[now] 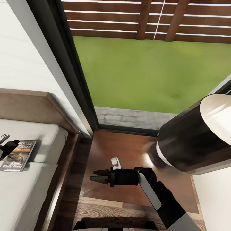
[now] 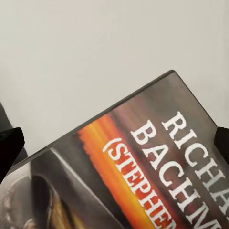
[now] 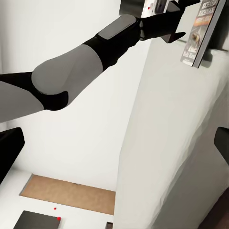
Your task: In the bedroom, move the book from the bed onto either nightstand, and place the two sandals side by side next to the bed.
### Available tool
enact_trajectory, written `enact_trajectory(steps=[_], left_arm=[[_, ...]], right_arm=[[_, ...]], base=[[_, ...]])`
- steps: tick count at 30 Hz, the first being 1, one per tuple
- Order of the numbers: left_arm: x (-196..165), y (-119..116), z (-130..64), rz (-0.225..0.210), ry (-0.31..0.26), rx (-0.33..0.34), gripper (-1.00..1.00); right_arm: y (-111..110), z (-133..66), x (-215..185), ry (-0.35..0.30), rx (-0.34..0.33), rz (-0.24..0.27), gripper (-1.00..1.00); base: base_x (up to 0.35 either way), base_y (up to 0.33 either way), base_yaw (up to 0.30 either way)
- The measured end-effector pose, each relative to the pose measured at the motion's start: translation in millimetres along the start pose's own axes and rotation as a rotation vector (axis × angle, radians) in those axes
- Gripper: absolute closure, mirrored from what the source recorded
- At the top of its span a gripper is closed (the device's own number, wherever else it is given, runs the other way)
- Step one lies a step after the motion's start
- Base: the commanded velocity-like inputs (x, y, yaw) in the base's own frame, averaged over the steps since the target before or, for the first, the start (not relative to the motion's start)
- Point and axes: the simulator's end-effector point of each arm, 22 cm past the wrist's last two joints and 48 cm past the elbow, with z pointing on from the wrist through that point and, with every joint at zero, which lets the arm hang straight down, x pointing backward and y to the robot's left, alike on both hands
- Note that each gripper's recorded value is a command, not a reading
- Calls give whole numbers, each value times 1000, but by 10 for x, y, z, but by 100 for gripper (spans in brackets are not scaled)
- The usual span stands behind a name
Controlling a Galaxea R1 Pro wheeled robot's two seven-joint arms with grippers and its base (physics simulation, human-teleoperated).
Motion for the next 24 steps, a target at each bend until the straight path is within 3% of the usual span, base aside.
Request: enact_trajectory(steps=[24], left_arm=[[0, 0, 0, 0, 0, 0, -100]], right_arm=[[1, 1, -1, 0, 0, 0, -100]], base=[[11, 30, 0]])
